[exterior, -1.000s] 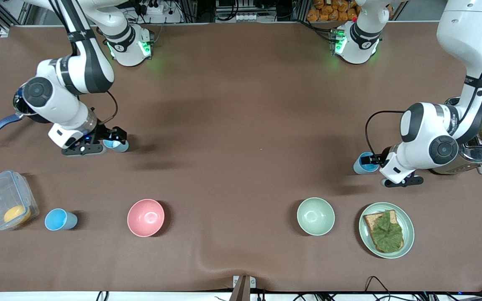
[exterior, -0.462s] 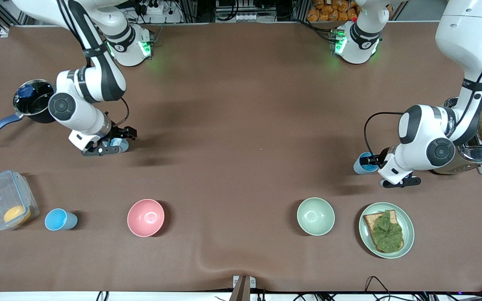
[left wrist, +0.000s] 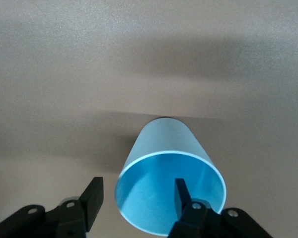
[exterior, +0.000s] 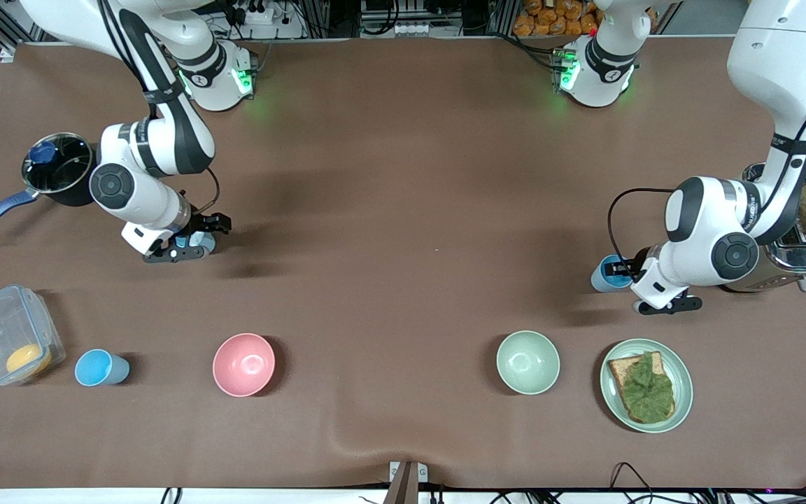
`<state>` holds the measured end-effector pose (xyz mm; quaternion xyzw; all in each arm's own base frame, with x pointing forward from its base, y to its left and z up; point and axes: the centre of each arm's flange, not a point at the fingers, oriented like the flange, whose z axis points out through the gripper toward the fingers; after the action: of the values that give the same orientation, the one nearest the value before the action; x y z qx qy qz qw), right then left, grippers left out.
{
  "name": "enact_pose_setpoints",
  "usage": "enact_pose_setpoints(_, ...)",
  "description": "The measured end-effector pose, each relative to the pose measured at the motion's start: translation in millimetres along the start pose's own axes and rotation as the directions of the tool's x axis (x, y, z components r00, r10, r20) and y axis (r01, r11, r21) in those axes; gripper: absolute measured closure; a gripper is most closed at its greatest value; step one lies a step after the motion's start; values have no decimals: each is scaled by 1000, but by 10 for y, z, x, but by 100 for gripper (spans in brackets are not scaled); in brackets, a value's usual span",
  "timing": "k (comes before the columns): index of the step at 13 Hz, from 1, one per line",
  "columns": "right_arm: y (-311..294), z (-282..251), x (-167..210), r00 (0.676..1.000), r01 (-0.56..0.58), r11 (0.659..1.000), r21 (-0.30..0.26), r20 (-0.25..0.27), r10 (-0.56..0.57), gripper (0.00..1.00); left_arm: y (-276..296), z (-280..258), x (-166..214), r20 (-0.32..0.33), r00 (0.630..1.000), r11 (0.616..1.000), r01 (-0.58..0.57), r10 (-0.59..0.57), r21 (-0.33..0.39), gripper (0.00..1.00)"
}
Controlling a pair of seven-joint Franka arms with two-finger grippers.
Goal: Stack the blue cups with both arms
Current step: 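Close both grippers on the blue cups and lift them off the table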
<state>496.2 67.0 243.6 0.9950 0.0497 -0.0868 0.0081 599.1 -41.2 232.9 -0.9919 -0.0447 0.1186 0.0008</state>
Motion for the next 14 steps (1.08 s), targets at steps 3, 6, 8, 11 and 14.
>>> enact_pose_setpoints(3,1,48,0,1000,14,1000,-1,9,-14,50,0,9,1,1,1000,1000,0,0,0,46)
enact_pose_setpoints(6,1,72,0,1000,22,1000,-1,13,-22,84,-58,6,10,1,1000,1000,9,-9,-2,81)
enact_pose_setpoints(8,37,35,11,1000,19,1000,-5,9,-19,96,-96,-10,24,-2,1000,1000,16,-16,-5,97)
enact_pose_setpoints(11,-43,1,29,999,33,999,-6,11,-33,96,-108,-63,50,-13,1000,1000,19,-19,-7,97)
enact_pose_setpoints(14,-510,-227,99,999,32,999,-21,43,-31,96,-92,-210,69,-33,999,999,32,-33,-30,97)
